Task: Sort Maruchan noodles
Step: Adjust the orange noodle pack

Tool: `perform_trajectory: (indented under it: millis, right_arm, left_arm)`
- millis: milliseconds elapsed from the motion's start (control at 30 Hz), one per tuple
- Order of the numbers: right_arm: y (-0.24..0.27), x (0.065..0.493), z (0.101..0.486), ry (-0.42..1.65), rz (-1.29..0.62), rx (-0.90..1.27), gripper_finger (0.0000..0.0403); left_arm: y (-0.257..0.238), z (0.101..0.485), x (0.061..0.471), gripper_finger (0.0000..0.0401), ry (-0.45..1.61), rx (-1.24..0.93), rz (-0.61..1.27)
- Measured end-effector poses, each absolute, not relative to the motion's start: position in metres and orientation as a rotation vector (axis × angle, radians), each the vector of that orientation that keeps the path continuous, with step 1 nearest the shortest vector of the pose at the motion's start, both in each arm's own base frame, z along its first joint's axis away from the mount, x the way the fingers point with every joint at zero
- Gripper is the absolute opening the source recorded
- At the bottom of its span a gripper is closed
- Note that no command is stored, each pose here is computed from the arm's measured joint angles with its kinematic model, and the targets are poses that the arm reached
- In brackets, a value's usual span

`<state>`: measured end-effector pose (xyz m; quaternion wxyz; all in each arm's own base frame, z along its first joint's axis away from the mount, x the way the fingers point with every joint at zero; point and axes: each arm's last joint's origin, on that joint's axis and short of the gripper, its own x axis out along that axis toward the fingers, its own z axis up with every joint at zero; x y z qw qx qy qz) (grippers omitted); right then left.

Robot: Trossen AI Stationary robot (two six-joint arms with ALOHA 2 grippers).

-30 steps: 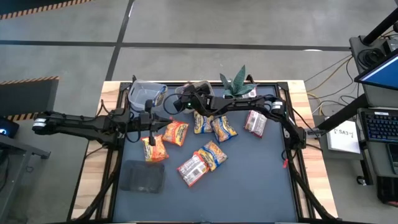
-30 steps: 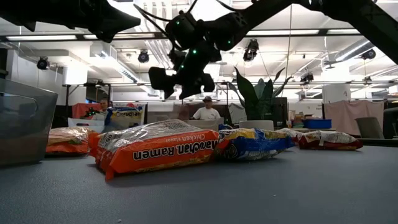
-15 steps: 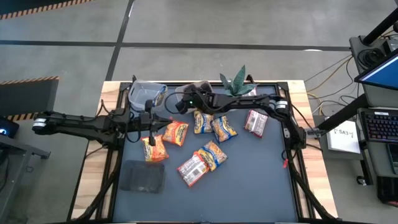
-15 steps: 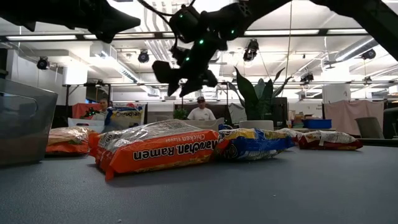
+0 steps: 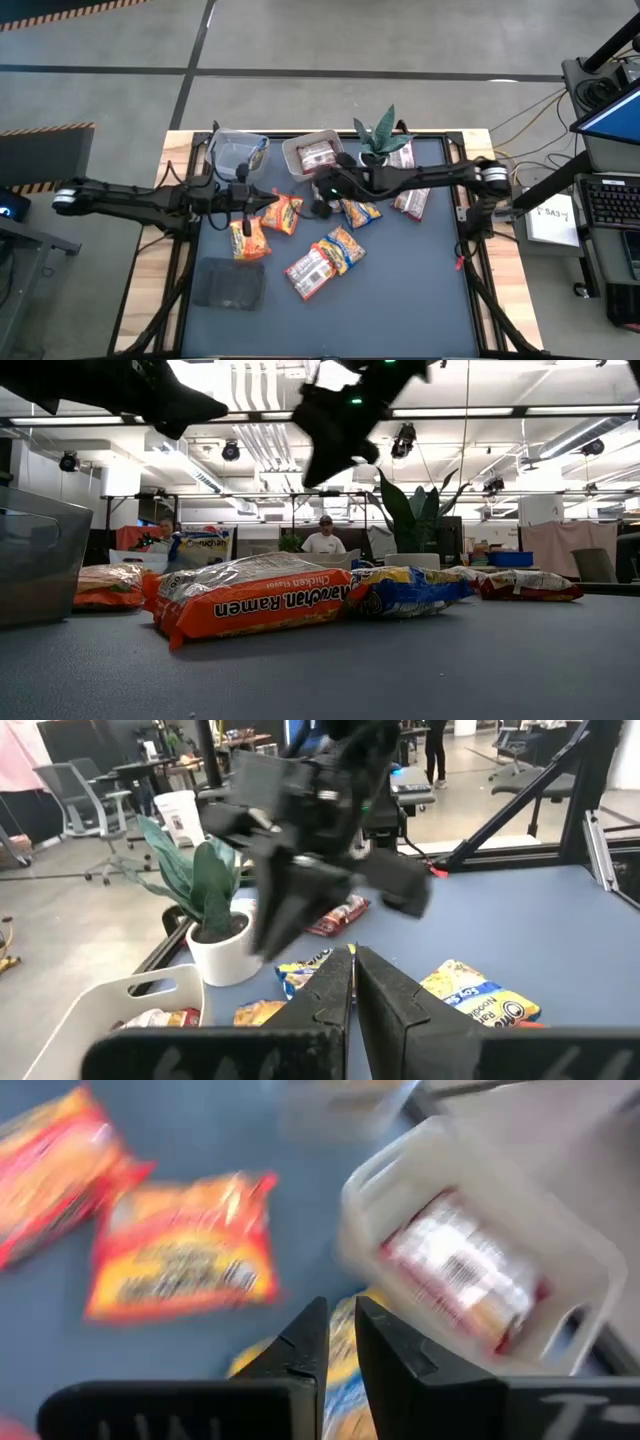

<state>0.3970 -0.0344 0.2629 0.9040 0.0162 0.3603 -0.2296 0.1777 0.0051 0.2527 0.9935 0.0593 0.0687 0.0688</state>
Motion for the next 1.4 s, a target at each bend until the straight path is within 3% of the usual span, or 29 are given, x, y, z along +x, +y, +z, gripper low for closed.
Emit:
perform_trajectory:
  millis: [367, 733, 1033, 1167, 1400]
  right_arm:
    - [-0.009, 0.327, 0.235, 0.645, -0.304, -0.02, 0.0033]
    - [-0.01, 0.268, 0.259, 0.342, -0.236, -0.218, 0.0034]
    - [-0.007, 0.249, 0.273, 0.119, -0.136, -0.364, 0.0034]
    - [-0.007, 0.24, 0.28, 0.108, -0.109, -0.367, 0.0034]
    - [-0.006, 0.227, 0.282, 0.117, -0.091, -0.366, 0.0034]
  left_arm:
    - [0.005, 0.236, 0.191, 0.0, 0.227, 0.004, 0.152]
    - [0.005, 0.241, 0.204, 0.0, 0.24, -0.336, 0.2]
    - [0.004, 0.255, 0.247, 0.0, 0.291, -0.476, 0.197]
    - [0.0, 0.257, 0.263, 0.0, 0.472, -0.506, 0.188]
    - [-0.011, 0.26, 0.267, 0.0, 0.963, -0.437, 0.277]
